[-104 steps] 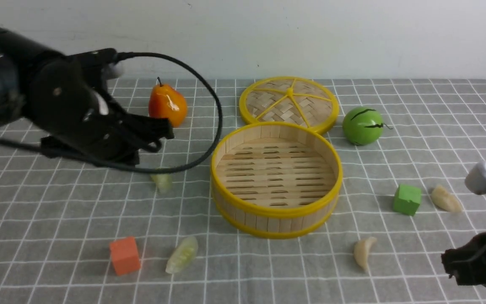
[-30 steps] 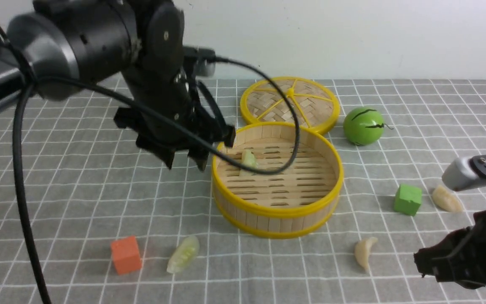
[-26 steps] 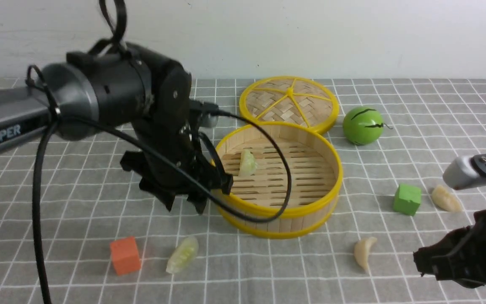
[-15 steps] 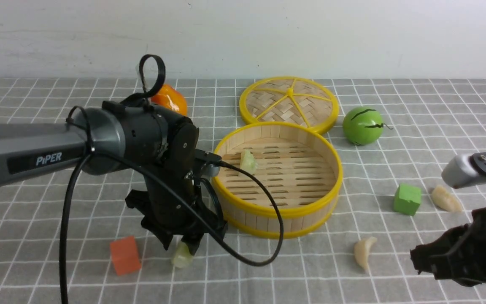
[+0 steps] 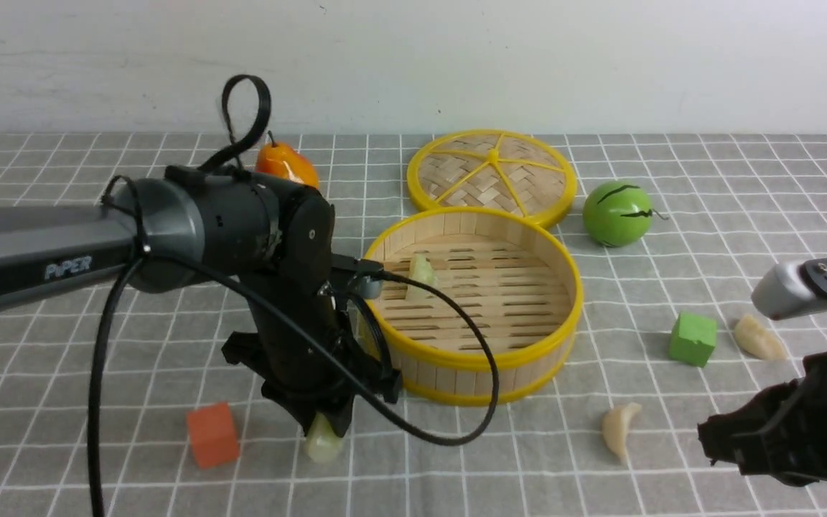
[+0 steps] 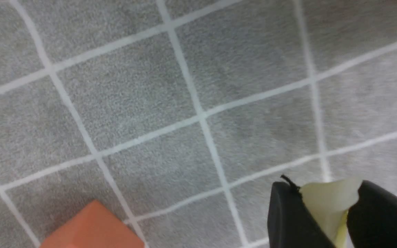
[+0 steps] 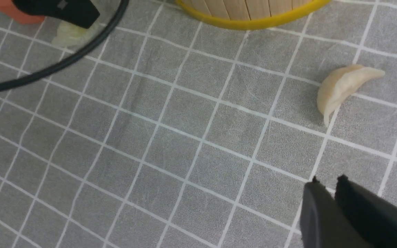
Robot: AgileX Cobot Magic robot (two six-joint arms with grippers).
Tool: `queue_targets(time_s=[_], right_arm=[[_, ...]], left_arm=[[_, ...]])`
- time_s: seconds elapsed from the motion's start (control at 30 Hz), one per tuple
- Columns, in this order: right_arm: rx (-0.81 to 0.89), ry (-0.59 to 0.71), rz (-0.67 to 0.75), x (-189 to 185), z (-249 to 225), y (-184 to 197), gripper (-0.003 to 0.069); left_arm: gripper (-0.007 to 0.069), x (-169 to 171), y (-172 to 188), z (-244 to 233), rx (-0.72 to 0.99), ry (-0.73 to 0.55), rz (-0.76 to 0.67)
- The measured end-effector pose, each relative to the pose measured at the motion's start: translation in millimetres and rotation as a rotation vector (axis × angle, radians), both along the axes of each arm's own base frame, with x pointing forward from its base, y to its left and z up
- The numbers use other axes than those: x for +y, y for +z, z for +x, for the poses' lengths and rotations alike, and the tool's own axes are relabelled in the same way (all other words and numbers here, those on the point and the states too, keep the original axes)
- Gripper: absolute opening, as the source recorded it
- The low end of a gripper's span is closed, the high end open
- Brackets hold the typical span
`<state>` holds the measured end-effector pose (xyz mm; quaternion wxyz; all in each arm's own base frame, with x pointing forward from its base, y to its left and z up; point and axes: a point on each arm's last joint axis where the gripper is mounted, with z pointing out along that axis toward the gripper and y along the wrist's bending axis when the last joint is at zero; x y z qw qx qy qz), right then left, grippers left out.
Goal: Put the dumplings into the steamer on the table with the grey tablecloth.
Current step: 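Reach for and grasp a dumpling on the table with the left gripper, then place the dumpling into the bamboo steamer basket with the left gripper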
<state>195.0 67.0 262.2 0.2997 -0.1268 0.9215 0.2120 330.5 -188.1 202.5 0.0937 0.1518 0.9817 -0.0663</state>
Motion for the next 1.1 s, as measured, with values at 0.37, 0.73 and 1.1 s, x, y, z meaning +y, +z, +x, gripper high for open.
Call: queue_targets(time_s=[0.37, 0.73, 1.1], right_arm=[[0.0, -0.001, 0.013, 1, 0, 1, 0.008], [0.001, -0.006, 0.025, 1, 0, 1, 0.0085], [-0.009, -0.015, 0.029, 1, 1, 2, 0.0096]], left_arm=[[0.0216, -17, 76, 7, -0.331, 0.179, -0.459], [0.0216, -29, 9, 38, -0.329, 0.221, -0.419], [0.0479, -29, 16, 37, -0.35, 0.211, -0.426]])
